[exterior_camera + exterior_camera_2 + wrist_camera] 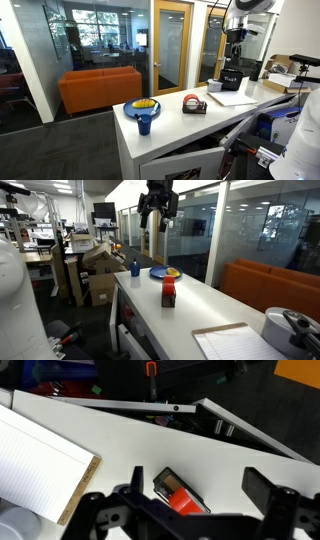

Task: Pick the marker from the cup and put it on the table

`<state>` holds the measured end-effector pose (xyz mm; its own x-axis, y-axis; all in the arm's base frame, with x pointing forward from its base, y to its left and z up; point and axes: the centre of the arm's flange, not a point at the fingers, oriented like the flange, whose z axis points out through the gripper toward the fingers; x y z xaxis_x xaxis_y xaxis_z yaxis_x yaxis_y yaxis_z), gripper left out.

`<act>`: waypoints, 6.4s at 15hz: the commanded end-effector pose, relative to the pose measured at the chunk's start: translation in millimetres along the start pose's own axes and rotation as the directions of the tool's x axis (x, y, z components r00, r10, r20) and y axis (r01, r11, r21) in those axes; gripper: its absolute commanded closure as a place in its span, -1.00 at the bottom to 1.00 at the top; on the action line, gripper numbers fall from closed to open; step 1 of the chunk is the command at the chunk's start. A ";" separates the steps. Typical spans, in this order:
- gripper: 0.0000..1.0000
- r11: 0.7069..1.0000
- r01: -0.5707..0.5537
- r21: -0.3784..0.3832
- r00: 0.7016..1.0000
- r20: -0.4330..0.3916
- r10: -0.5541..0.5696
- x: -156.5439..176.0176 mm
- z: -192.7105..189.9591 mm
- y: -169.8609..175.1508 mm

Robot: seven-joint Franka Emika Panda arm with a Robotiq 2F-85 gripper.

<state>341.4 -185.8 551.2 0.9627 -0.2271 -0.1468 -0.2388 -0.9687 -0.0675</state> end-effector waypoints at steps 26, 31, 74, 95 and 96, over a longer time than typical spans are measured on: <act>-1.00 0.954 0.280 -0.105 0.951 -0.107 -0.290 81.4 72.8 -248.1; -1.00 0.932 0.336 -0.134 0.928 -0.120 -0.352 73.1 100.4 -309.0; -1.00 0.865 0.488 -0.114 0.807 -0.319 -0.497 171.5 168.1 -433.6; -1.00 0.867 0.477 -0.146 0.808 -0.316 -0.498 218.1 199.3 -424.6; -1.00 0.866 0.478 -0.146 0.807 -0.317 -0.498 219.6 200.9 -424.5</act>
<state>618.5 195.6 353.9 0.9436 0.2588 0.2065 0.2603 -0.9653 0.0205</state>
